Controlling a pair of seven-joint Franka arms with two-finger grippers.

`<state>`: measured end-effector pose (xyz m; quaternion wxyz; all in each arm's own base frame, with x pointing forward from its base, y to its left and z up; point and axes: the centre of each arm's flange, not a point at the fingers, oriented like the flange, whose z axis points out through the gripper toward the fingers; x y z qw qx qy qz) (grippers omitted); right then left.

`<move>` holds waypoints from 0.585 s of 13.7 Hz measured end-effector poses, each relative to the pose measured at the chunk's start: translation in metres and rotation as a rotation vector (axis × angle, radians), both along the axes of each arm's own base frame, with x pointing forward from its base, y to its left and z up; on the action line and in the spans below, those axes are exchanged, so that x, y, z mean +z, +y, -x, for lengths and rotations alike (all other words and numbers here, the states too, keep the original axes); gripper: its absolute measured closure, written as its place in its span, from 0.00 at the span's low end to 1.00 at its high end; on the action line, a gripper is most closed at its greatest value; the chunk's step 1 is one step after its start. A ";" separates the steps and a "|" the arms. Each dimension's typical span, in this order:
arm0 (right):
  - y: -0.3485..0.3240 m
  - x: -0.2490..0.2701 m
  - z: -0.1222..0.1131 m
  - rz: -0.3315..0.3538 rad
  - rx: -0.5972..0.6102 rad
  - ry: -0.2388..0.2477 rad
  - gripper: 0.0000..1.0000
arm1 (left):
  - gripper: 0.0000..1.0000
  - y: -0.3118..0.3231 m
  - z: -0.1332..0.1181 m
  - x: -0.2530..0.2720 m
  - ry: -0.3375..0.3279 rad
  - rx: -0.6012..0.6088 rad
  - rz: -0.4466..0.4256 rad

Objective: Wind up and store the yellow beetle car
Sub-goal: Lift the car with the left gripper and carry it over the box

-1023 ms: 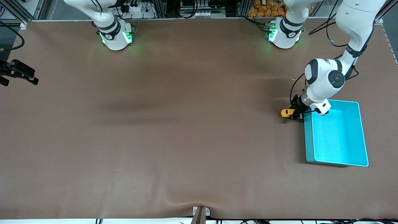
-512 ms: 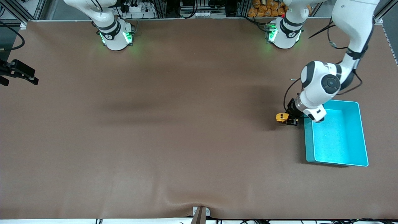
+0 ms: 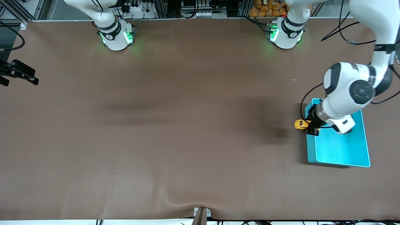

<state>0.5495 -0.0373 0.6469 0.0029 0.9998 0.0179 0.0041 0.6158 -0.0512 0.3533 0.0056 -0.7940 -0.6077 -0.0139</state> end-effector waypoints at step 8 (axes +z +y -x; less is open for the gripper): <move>-0.001 0.000 0.000 0.006 0.000 0.002 0.00 | 0.53 0.121 -0.006 0.015 0.003 -0.426 -0.018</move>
